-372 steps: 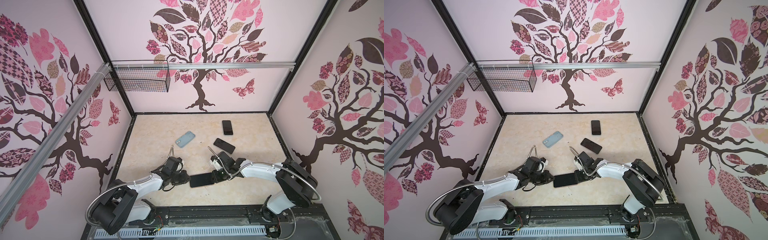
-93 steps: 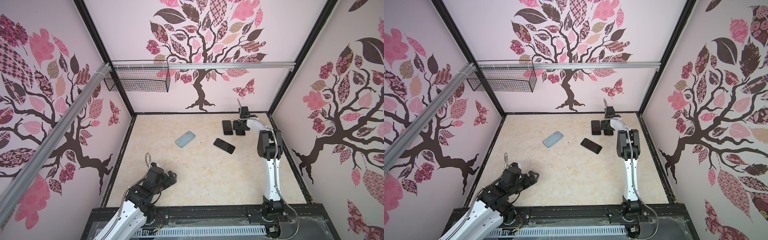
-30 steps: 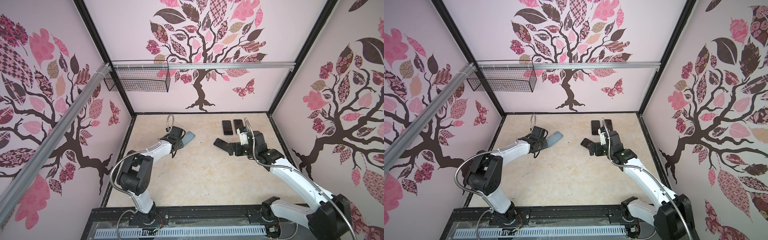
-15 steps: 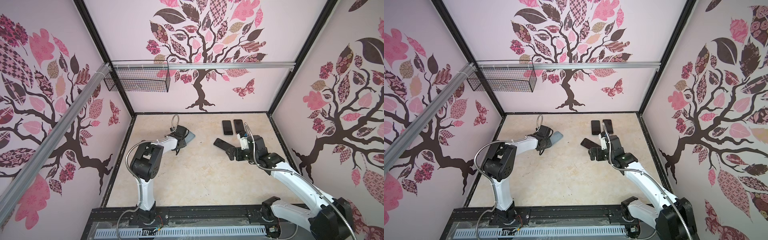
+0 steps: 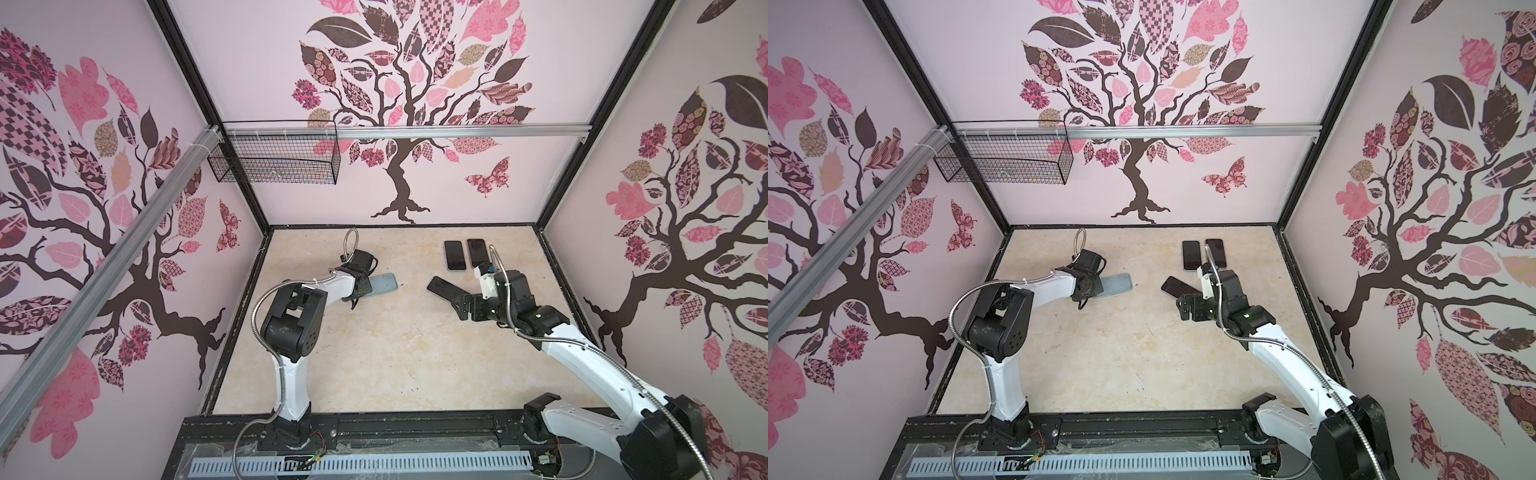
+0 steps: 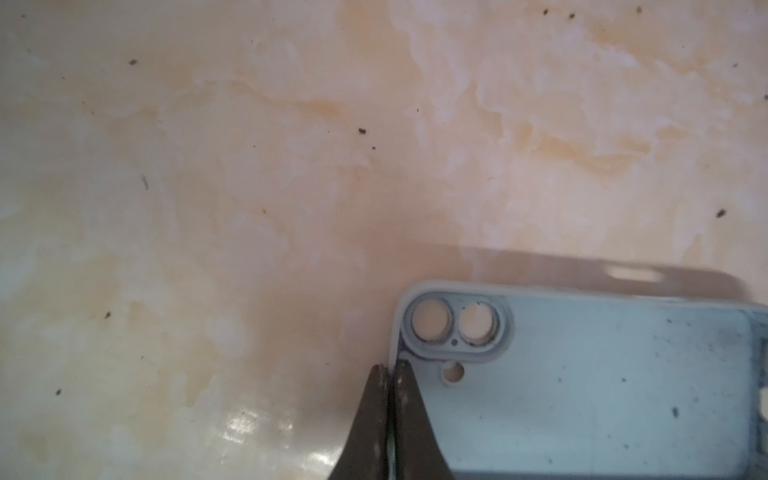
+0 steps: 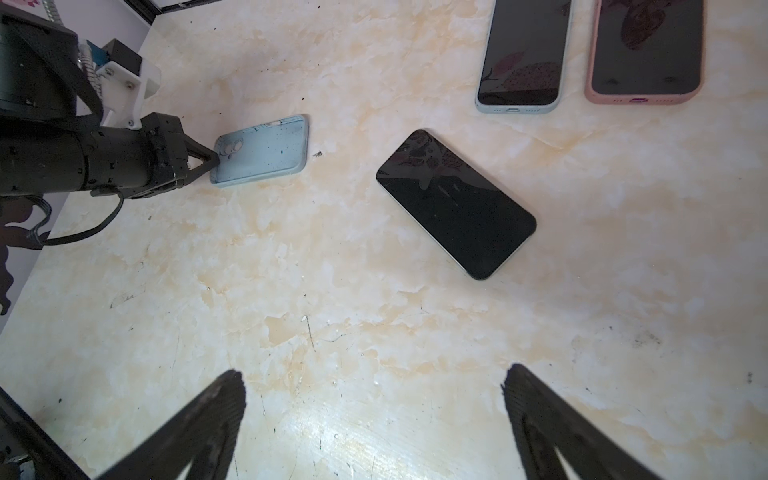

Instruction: Put the phone into the phone case

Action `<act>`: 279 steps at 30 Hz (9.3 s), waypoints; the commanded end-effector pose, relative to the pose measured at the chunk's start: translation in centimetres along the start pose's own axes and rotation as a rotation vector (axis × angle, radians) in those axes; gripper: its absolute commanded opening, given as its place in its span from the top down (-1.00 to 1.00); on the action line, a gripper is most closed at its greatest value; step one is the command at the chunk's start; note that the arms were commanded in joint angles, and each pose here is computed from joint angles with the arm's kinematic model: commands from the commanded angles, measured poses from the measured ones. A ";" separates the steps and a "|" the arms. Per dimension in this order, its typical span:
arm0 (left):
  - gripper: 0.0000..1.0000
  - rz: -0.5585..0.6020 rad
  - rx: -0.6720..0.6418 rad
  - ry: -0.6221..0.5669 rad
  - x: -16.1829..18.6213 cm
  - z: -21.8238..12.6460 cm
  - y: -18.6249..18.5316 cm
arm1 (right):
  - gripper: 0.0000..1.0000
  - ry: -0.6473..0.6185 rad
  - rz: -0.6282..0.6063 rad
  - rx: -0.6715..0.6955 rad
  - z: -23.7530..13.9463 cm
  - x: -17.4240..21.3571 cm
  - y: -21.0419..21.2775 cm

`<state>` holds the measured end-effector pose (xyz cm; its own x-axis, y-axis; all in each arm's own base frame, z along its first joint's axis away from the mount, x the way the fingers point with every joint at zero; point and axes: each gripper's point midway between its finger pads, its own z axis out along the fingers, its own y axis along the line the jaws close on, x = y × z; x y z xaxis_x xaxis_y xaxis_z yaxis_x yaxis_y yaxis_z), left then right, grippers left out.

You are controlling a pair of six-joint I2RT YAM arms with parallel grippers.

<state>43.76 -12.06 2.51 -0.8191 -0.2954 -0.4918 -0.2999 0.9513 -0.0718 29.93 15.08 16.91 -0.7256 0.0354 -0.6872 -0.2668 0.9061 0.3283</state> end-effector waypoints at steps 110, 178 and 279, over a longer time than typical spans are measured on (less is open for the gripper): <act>-0.65 0.169 0.618 0.116 15.3 -22.4 -1.2 | 0.54 0.353 -0.294 -0.081 12.3 3.6 1.3; 1.00 -0.041 1.062 0.262 10.1 -23.8 -7.2 | -0.98 -0.175 -0.287 -0.322 0.1 2.1 13.4; -0.57 -0.058 0.541 0.035 14.8 -16.8 5.6 | 1.00 0.410 0.323 -0.673 4.6 11.1 15.2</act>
<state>21.16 -11.74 8.60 -0.8319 -0.3539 -0.4274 -0.1030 0.8553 -0.5078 20.66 29.82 9.78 -0.9769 0.0008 -0.2139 -0.1867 0.4848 0.8545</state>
